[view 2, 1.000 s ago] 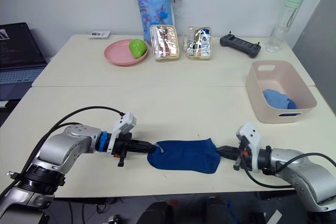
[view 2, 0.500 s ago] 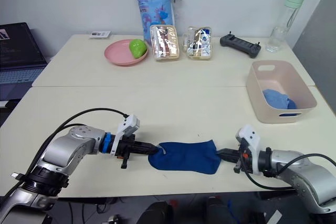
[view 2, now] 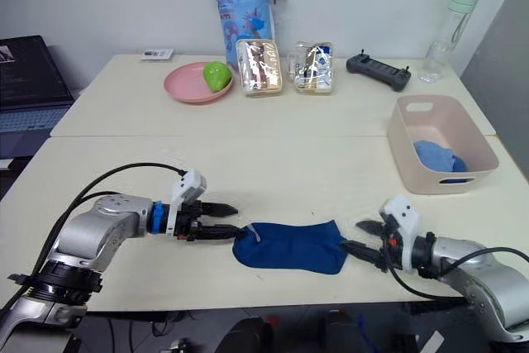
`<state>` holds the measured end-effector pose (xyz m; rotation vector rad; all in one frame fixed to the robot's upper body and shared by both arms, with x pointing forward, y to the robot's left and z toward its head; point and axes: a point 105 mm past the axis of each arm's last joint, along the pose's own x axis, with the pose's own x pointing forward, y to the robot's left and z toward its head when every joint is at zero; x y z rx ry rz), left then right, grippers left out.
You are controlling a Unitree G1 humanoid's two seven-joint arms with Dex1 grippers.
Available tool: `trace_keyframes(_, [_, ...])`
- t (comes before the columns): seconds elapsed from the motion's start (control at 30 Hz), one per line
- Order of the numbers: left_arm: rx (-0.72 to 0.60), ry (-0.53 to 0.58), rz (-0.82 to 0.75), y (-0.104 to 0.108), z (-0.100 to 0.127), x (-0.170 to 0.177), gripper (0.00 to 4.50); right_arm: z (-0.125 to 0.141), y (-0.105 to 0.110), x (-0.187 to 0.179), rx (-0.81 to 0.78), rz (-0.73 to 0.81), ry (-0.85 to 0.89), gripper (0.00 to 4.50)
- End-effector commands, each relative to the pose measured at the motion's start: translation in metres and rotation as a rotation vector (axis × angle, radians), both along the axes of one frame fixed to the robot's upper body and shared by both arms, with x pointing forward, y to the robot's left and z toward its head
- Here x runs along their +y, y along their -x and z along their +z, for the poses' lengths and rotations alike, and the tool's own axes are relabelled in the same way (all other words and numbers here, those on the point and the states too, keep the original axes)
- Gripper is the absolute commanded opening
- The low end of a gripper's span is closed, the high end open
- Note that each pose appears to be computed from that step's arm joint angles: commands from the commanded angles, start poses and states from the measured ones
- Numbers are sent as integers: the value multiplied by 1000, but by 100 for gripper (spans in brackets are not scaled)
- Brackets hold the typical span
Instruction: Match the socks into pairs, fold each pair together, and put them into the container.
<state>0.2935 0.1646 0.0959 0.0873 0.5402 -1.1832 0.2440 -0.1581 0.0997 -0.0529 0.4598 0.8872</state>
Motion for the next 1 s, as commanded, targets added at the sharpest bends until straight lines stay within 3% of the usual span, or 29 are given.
trace_keyframes(0.03, [11,6,-38,10,-4,-10,335,-4,4,6,2,6,-2,376])
trace_keyframes(0.3, [31,-49,-58,21,-26,-15,335,-18,20,17,58,57,16,376])
trace_keyframes(0.43, [45,-18,-69,25,-24,-20,252,-19,20,22,51,65,5,254])
trace_keyframes(0.67, [60,12,-59,29,-21,-22,43,-12,8,19,14,39,-6,7])
trace_keyframes(0.73, [57,27,-36,27,-19,-22,3,-9,0,18,-4,32,-6,0])
trace_keyframes(1.0, [56,39,41,15,-11,-18,3,-1,-16,19,-36,58,2,0])
